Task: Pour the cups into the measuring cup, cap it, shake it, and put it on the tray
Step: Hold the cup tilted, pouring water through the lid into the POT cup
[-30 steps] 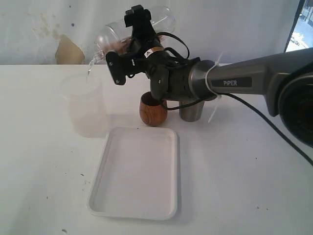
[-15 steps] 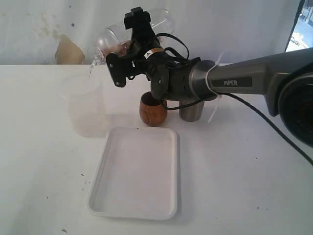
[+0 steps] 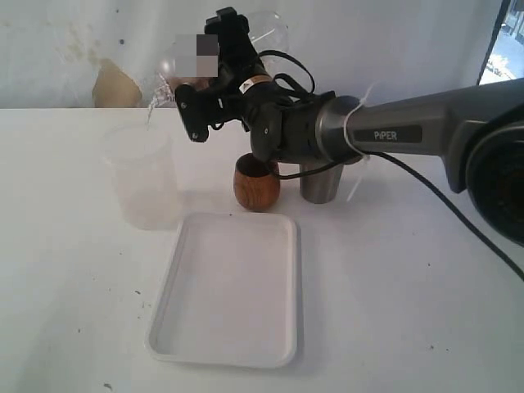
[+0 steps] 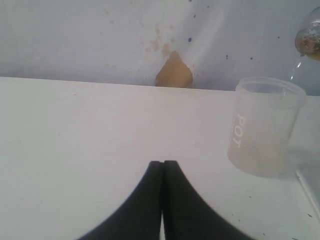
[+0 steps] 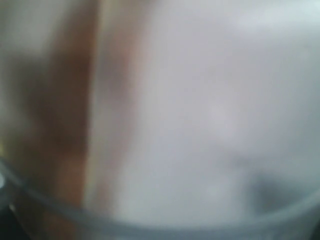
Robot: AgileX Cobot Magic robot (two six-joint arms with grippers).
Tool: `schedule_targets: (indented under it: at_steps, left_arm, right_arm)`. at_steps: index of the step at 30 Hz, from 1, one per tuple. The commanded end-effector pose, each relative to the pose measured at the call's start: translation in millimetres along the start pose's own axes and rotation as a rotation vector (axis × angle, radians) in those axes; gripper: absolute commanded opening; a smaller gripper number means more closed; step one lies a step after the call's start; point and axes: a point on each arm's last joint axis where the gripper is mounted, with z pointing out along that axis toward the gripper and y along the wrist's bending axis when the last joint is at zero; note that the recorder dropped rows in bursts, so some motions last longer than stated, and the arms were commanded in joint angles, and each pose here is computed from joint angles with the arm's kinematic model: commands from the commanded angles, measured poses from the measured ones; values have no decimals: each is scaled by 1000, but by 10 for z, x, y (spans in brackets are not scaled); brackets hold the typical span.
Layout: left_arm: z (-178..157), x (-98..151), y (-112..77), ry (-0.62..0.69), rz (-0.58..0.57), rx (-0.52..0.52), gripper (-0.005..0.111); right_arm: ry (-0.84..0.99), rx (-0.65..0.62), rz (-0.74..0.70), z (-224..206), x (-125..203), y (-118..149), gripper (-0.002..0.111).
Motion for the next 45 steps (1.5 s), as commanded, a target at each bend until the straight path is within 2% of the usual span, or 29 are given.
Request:
schedule_targets:
  at_steps: [1, 24, 45]
  left_arm:
    - [1, 17, 1, 3, 2, 0, 0]
    - [1, 17, 1, 3, 2, 0, 0]
    - [1, 17, 1, 3, 2, 0, 0]
  right_arm:
    - [28, 70, -7, 10, 75, -163, 0]
    - [3, 149, -106, 3, 46, -236, 0]
    - [6, 157, -107, 2, 47, -243, 0]
